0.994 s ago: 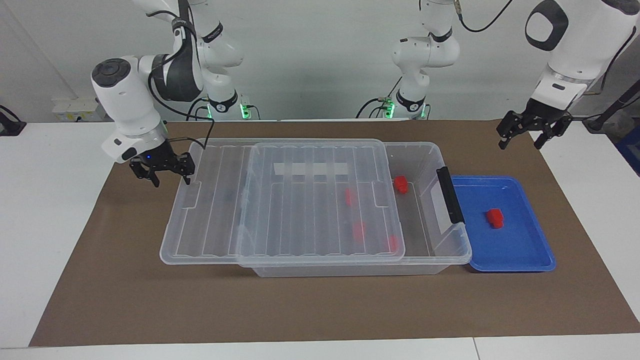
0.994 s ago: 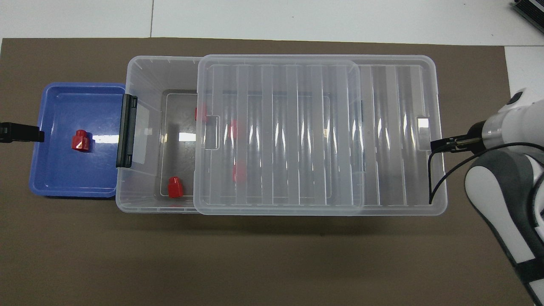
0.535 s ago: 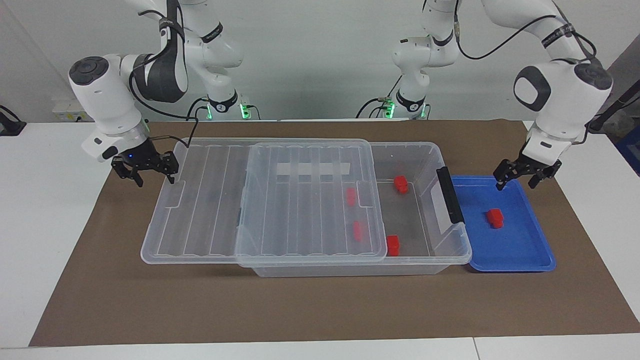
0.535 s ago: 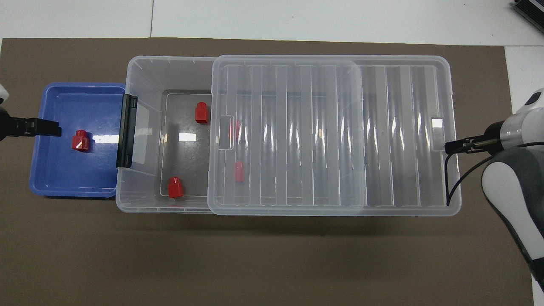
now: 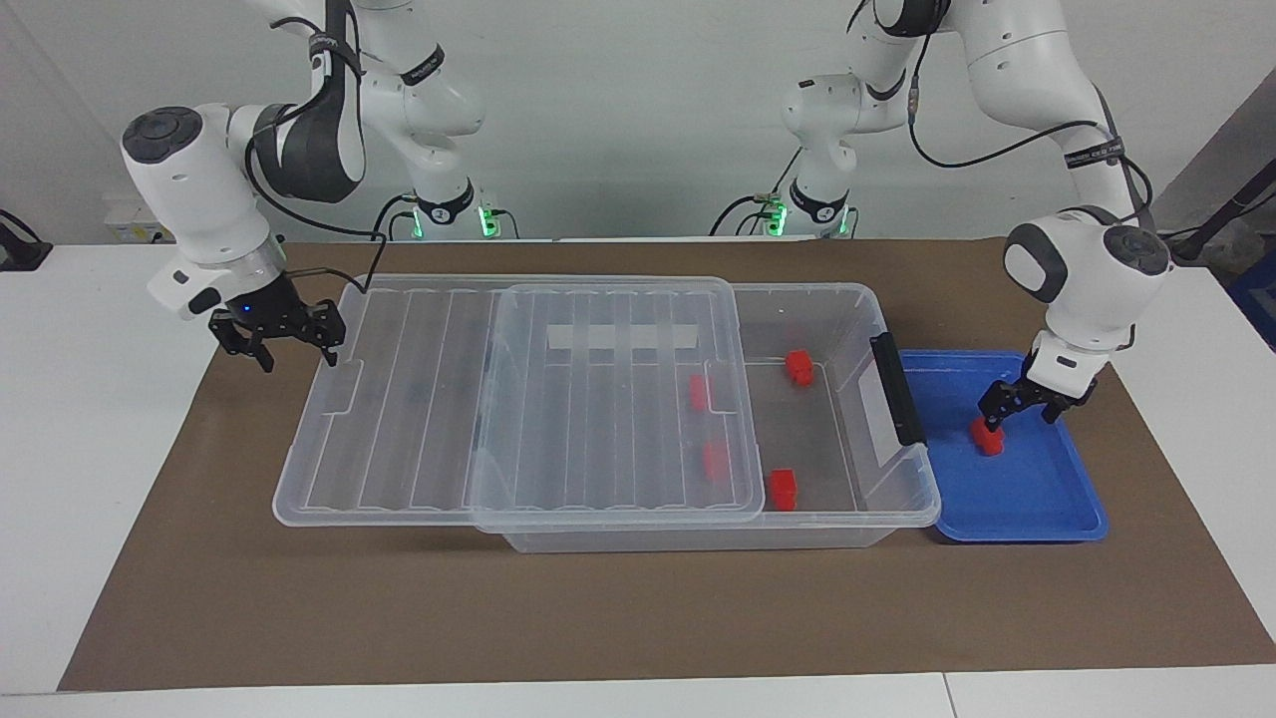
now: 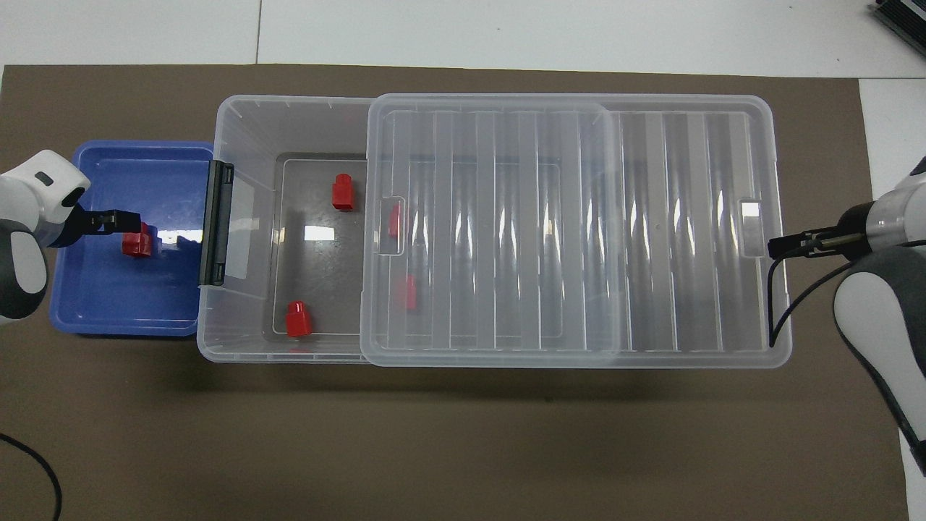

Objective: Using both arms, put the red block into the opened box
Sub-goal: 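Grasp the red block in the blue tray with the left gripper, then carry the red block over the opened box with the left gripper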

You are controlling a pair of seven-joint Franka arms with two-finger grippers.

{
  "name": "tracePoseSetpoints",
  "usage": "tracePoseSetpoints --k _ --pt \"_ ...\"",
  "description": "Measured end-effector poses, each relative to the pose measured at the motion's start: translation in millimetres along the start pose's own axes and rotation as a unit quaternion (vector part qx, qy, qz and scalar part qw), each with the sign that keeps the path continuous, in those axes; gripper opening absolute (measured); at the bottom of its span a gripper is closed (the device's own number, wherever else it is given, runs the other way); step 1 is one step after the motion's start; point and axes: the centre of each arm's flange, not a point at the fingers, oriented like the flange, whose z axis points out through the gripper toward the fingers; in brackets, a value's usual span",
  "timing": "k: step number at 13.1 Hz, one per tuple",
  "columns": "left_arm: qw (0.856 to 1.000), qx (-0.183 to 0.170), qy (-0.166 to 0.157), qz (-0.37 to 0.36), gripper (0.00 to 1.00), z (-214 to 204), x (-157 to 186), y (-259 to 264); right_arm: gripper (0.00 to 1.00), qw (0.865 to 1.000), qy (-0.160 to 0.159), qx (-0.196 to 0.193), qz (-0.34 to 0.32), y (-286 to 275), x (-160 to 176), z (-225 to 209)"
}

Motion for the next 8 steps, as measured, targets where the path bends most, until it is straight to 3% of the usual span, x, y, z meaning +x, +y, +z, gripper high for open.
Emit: tracePoseSetpoints --k 4,6,8 --pt "1.000 0.002 0.003 -0.001 0.99 22 1 5 0.87 1.000 0.000 0.000 0.005 5 -1 0" --pt "1.000 0.001 0.003 -0.001 0.85 24 1 6 0.87 1.000 0.000 -0.001 0.008 8 -2 0" --pt "1.000 0.000 -0.002 0.000 0.79 28 -3 8 0.86 1.000 0.000 -0.001 0.013 15 -3 0"
